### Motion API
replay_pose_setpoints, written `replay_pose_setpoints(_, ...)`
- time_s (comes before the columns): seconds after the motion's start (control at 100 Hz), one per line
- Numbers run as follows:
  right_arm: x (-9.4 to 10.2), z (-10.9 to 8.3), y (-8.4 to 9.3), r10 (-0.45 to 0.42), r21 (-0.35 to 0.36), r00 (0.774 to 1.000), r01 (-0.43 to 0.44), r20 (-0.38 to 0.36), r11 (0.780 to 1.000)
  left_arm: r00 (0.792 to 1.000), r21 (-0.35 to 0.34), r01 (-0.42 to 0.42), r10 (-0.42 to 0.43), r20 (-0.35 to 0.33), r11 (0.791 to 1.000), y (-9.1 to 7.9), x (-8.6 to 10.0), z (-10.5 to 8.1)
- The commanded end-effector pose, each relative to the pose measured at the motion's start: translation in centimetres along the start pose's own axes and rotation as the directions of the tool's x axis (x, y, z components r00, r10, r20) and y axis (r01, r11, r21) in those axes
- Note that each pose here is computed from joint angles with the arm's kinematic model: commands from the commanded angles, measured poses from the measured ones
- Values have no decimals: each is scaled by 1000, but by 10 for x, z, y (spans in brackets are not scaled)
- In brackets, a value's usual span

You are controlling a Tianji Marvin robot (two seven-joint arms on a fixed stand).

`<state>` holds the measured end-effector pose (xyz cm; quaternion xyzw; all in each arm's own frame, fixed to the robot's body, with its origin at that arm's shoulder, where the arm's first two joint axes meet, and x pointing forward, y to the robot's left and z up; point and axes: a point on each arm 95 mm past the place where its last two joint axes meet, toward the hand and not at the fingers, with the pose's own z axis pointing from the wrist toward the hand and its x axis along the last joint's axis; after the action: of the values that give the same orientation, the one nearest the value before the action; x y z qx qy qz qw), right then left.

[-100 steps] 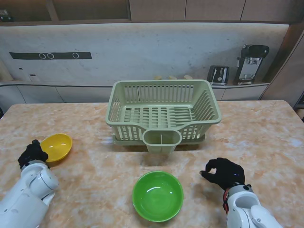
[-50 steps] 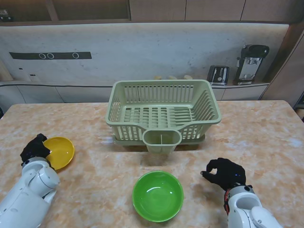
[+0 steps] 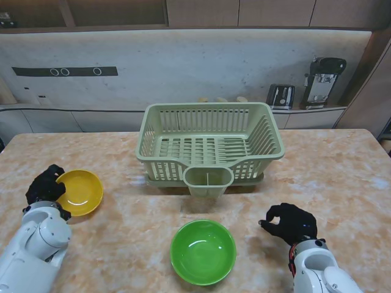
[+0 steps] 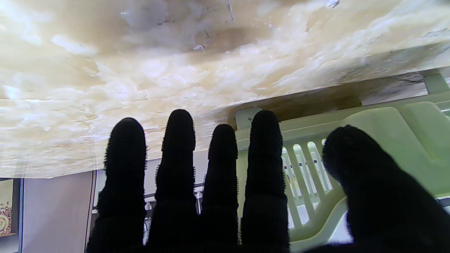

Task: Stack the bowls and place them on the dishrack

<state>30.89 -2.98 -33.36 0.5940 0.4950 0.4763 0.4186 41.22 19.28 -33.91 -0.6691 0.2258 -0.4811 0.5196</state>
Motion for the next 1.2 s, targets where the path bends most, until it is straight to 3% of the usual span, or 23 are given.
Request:
replay_pose_setpoints(0.0, 2, -4, -4, 4, 20, 1000, -4, 2, 1000, 1000, -15, 2, -3, -26, 1000, -2, 3, -5)
replay_pose_setpoints(0.28, 1, -5, -4, 3, 17, 1000, -3, 6, 1000, 992, -37, 39, -43, -120, 999, -19, 15, -30)
replay_pose_setpoints(0.75, 1, -5, -3, 1, 16, 1000, -1, 7, 1000, 957, -155, 142, -175, -229, 978, -38, 38, -83)
replay_pose_setpoints(0.97, 1, -6, -3, 0, 14, 1000, 0, 8, 1000, 918, -264, 209, -282, -280, 942, -37, 57, -110)
replay_pose_setpoints(1.19, -1, -7, -3, 0, 8, 1000, -1, 14, 1000, 870, -394, 240, -377, -317, 887, -31, 81, -132)
